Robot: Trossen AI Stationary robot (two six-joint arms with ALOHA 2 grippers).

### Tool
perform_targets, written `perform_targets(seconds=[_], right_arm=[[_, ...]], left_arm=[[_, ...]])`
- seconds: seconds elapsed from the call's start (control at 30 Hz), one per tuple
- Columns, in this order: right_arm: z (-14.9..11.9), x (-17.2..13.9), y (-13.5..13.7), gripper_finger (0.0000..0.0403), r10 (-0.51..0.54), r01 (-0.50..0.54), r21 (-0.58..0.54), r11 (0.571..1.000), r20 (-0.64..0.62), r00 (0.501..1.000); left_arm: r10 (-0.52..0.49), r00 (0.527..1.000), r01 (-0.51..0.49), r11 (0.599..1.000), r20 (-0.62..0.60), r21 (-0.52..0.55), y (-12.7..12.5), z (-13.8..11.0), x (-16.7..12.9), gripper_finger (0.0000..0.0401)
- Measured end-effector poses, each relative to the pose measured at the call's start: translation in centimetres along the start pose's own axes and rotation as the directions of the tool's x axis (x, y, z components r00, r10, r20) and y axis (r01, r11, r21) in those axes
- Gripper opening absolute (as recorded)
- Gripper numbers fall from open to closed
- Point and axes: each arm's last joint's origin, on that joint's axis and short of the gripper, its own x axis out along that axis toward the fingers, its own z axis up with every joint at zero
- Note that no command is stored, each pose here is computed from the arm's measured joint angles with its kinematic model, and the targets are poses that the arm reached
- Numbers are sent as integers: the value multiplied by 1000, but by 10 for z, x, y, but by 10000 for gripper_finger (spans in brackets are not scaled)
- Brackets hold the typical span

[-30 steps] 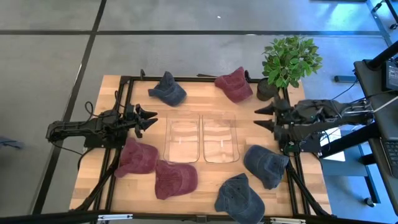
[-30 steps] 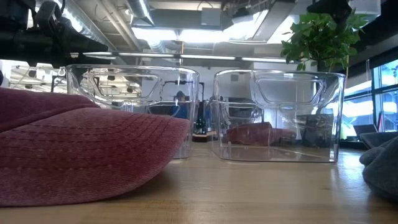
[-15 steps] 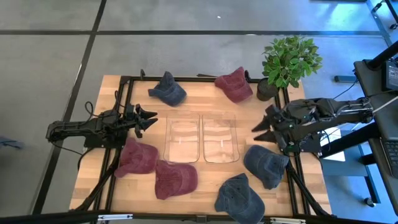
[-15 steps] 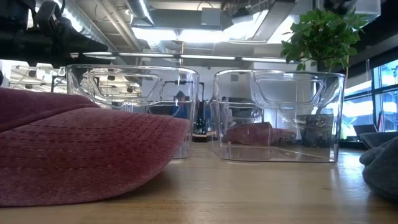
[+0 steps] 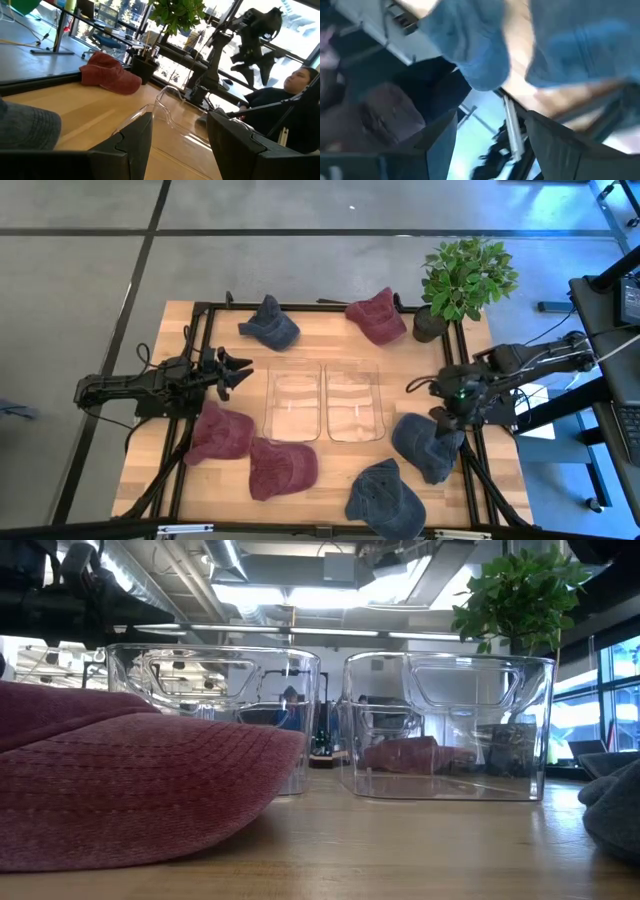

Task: Pick & Place hat
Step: Put the middle right blue cap into the right transparent bin

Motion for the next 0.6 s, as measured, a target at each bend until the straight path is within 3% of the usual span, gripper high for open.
perform_targets(seconds=[0.1, 0.23, 0.33, 0.47, 0.6], right_arm=[[0, 8, 6, 239, -18, 17, 49, 999, 22, 1000], [-2, 22, 15, 239, -36, 37, -20, 999, 29, 999], [-4, 34, 10, 238, -179, 179, 38, 983, 10, 984], [-6, 49, 0, 238, -413, 405, 147, 902, 26, 910], [-8, 62, 1, 238, -488, 476, 147, 867, 50, 872]], left_arm=[[12, 1000, -12, 1000, 8, -1, 0, 0, 0, 182], [26, 1000, -26, 1000, 17, -1, 1, 1, 0, 182], [27, 1000, -26, 1000, 17, -1, 1, 1, 0, 182], [26, 1000, -26, 1000, 17, -1, 1, 1, 0, 182], [26, 1000, -26, 1000, 17, -1, 1, 1, 0, 182]])
